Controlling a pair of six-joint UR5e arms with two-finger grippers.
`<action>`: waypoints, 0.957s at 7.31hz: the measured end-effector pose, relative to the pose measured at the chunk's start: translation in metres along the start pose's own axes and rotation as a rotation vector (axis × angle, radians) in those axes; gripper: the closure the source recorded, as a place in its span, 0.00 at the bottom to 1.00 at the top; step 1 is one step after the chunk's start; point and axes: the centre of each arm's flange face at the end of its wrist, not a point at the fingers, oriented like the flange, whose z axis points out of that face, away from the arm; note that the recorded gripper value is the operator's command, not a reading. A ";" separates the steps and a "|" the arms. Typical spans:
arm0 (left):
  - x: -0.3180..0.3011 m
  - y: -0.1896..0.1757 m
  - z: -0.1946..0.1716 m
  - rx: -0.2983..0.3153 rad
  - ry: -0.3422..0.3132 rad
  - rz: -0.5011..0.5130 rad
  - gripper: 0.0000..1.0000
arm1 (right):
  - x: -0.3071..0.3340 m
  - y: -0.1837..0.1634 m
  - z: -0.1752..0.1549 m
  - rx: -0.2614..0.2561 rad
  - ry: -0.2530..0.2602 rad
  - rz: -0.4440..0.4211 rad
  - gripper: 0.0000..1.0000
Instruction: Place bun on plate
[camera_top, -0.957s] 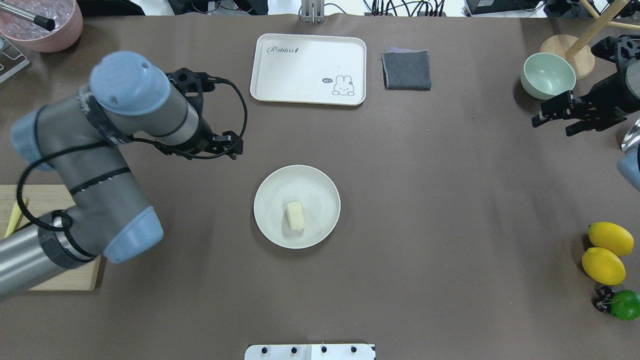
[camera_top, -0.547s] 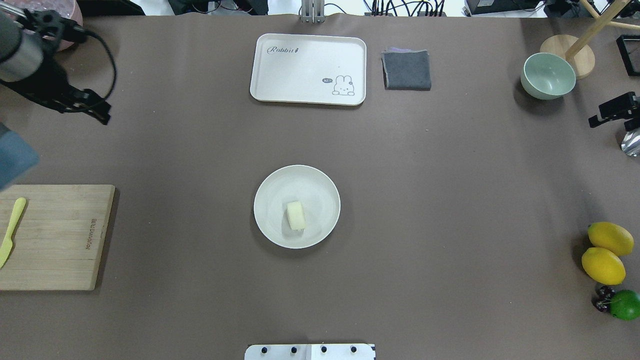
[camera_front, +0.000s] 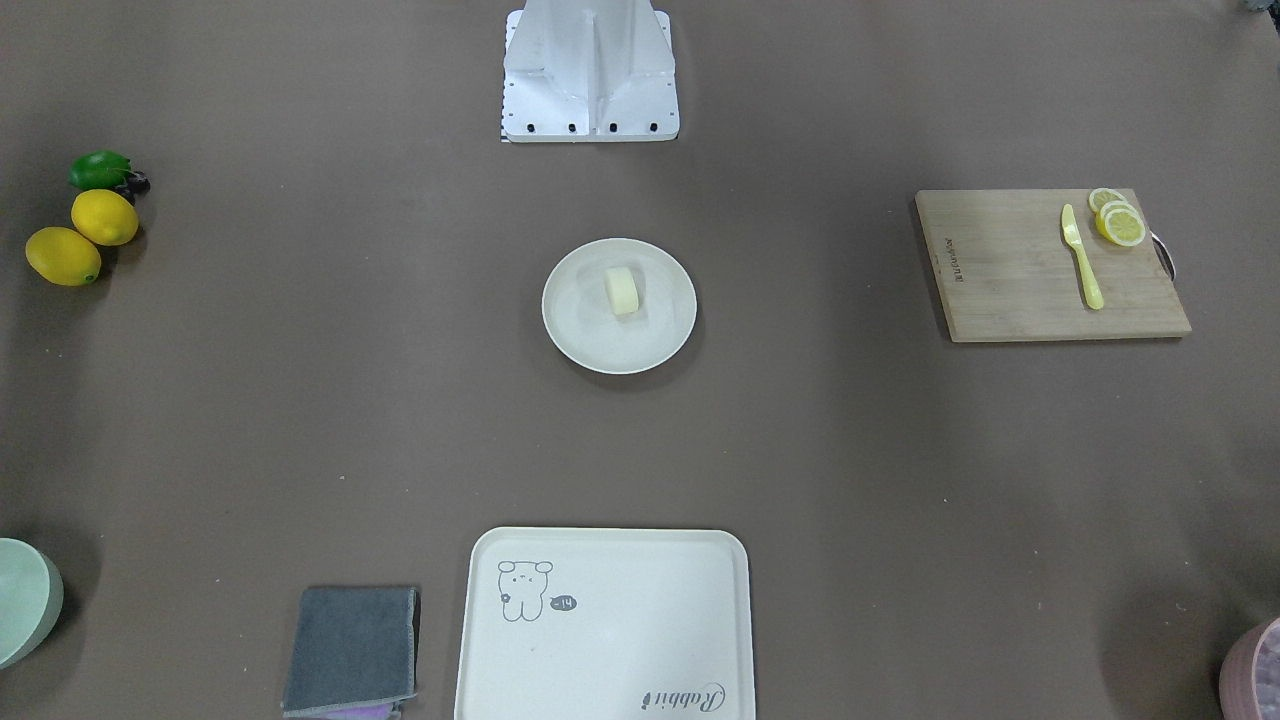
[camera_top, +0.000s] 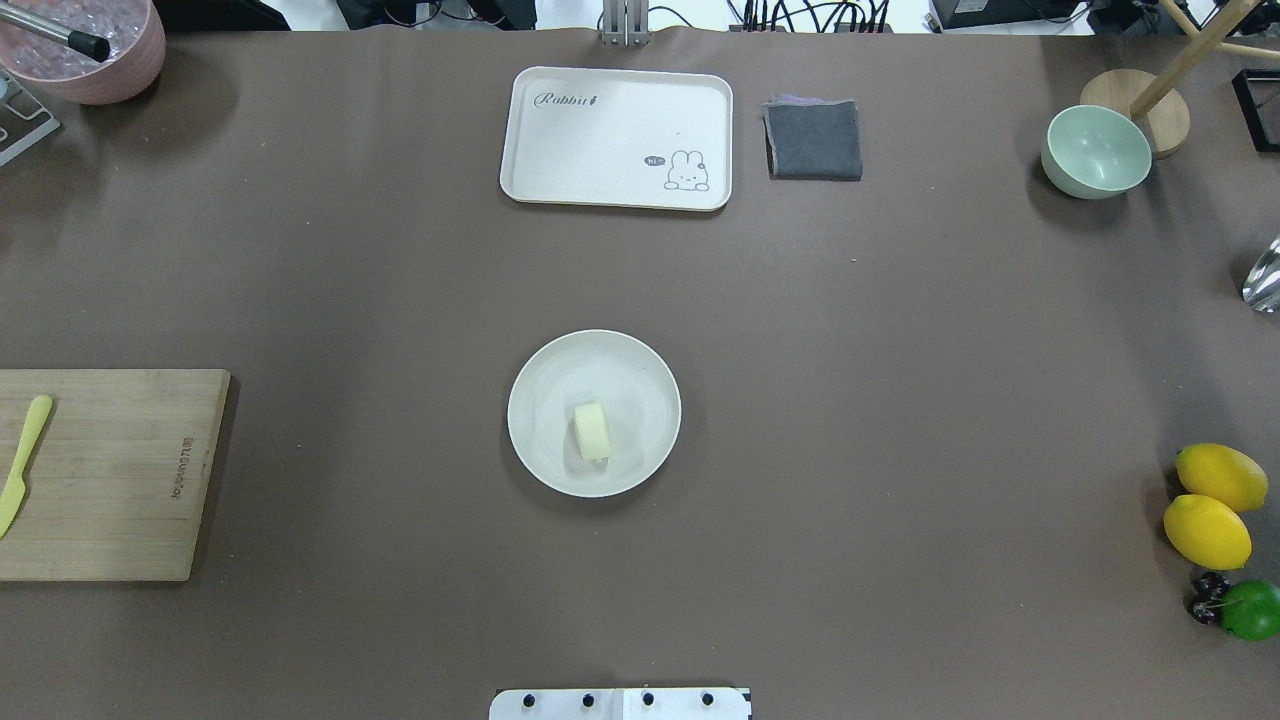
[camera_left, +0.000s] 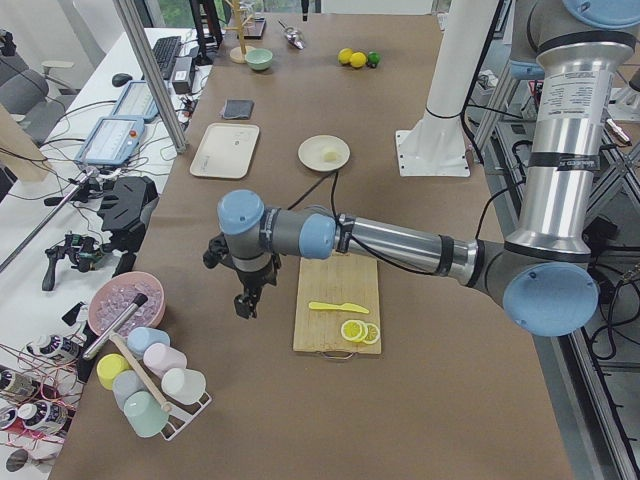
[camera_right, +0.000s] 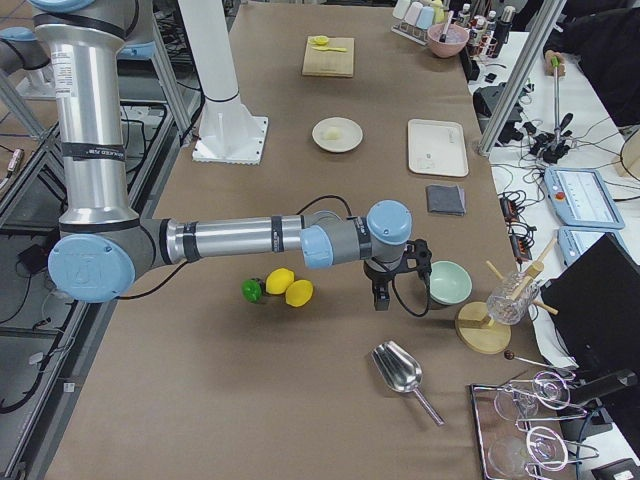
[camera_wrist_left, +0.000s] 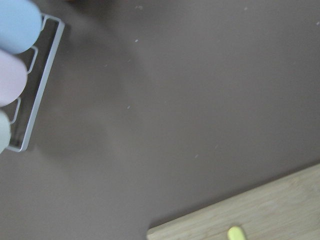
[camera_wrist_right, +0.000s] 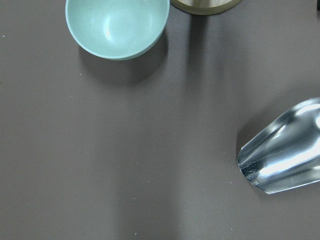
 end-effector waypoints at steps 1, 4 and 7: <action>-0.012 0.017 0.003 0.003 -0.001 -0.037 0.03 | 0.002 0.001 -0.001 -0.001 0.005 -0.003 0.00; -0.015 0.024 0.000 0.016 0.000 -0.062 0.02 | 0.009 0.010 -0.001 -0.002 0.023 -0.053 0.00; -0.017 0.026 0.002 0.013 0.002 -0.069 0.02 | 0.005 0.006 0.003 -0.005 0.067 -0.086 0.00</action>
